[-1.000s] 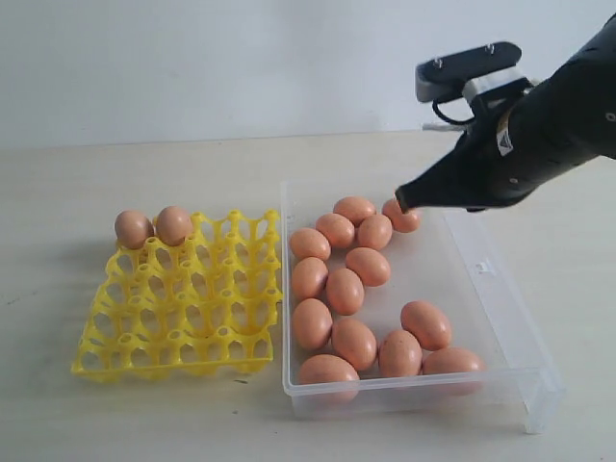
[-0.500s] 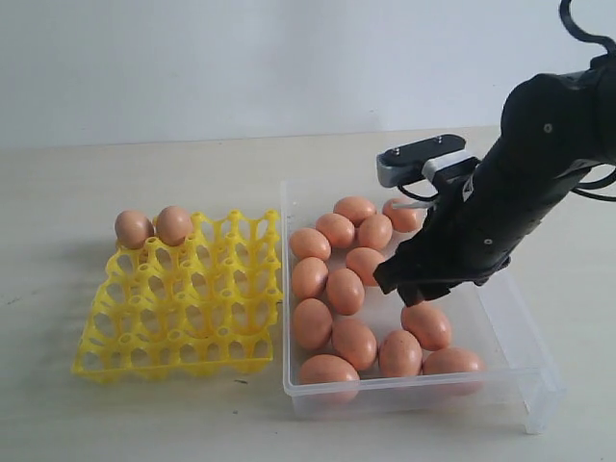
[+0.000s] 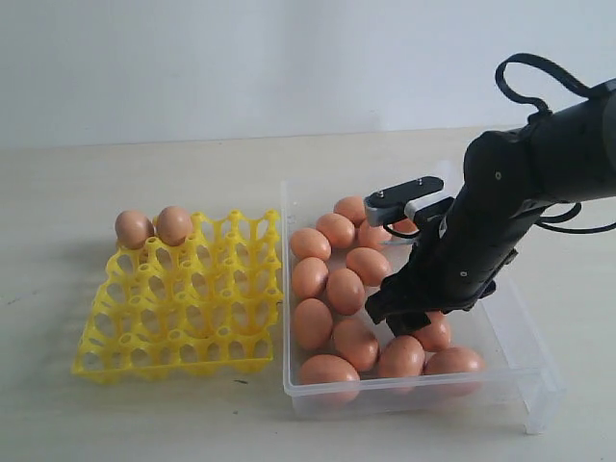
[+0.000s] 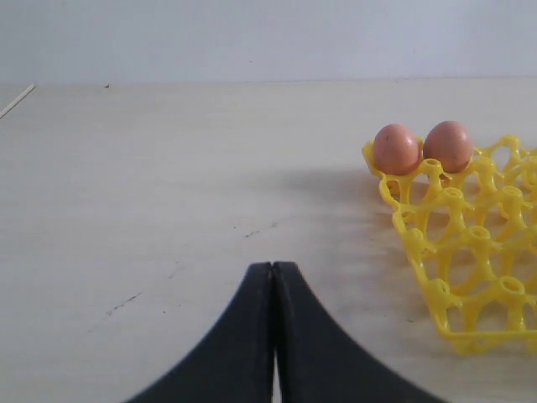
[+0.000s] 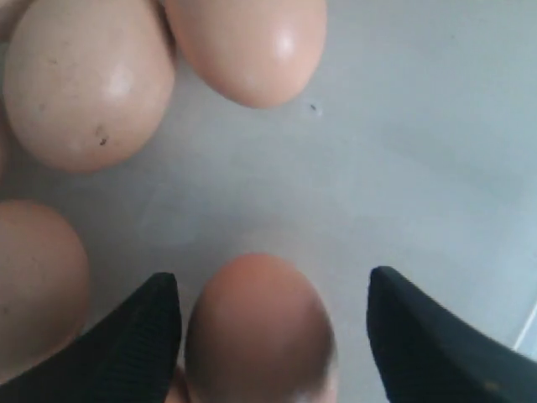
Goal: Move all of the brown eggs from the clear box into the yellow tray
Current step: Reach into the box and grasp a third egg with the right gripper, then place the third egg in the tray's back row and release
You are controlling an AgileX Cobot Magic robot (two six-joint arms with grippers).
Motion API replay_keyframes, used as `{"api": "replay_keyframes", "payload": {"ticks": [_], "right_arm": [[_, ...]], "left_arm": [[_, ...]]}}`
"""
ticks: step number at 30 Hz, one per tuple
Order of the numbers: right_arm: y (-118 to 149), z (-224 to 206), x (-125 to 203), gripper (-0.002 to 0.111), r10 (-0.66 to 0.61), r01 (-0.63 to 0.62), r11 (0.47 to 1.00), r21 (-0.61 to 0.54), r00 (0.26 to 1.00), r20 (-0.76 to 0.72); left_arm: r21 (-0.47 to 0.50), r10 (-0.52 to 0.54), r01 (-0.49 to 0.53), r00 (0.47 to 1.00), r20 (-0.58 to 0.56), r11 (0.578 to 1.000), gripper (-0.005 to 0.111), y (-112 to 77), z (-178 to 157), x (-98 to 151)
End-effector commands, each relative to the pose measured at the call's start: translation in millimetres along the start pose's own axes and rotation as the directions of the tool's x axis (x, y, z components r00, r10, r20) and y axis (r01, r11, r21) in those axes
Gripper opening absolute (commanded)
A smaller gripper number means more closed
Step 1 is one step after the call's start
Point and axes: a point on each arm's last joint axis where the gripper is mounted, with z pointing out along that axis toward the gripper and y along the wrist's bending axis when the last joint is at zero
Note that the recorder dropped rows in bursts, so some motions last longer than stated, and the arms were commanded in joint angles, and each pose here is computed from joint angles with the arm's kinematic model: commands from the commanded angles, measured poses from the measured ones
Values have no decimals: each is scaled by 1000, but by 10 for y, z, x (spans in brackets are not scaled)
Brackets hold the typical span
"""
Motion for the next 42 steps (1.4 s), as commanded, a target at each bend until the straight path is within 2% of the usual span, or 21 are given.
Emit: {"api": "replay_keyframes", "payload": {"ticks": [1,4,5,7,10,13,15,18,22,23,25,28,34,42], "right_arm": [[-21,53,-13,41,-18,18,1000,10,1000,4],[-20,36,-8,6,-18,18,1000,9,1000,0],[-18,11,-13,1,-18,18,1000,10,1000,8],[-14,-84,-38,0,-18,18,1000,10,999,44],[21,-328,-185,0,-22,19,1000,15,971,240],[165,-555,-391,0,-5,11,1000,-9,867,499],[283,-663,-516,0,-29,40,999,-2,762,647],[450,-684,-632,0,-38,74,997,-12,637,770],[617,-574,-740,0,21,132,985,-107,529,848],[661,-512,-791,0,69,142,975,-169,531,845],[732,-403,-875,0,91,182,957,-224,546,833],[790,-263,-1066,0,169,162,936,-312,570,804],[838,-2,-1353,0,213,138,927,-349,571,793],[1014,269,-1592,0,196,195,910,-367,578,792]], "left_arm": [[10,-3,2,1000,22,1000,0,-6,-9,-26],[10,-3,2,1000,22,1000,0,-6,-9,-26],[10,-3,2,1000,22,1000,0,-6,-9,-26],[10,-3,2,1000,22,1000,0,-6,-9,-26],[10,-3,2,1000,22,1000,0,-6,-9,-26],[10,-3,2,1000,22,1000,0,-6,-9,-26],[10,-3,2,1000,22,1000,0,-6,-9,-26],[10,-3,2,1000,22,1000,0,-6,-9,-26],[10,-3,2,1000,22,1000,0,-6,-9,-26],[10,-3,2,1000,22,1000,0,-6,-9,-26],[10,-3,2,1000,22,1000,0,-6,-9,-26],[10,-3,2,1000,22,1000,0,-6,-9,-26],[10,-3,2,1000,22,1000,0,-6,-9,-26],[10,-3,2,1000,22,1000,0,-6,-9,-26]]}}
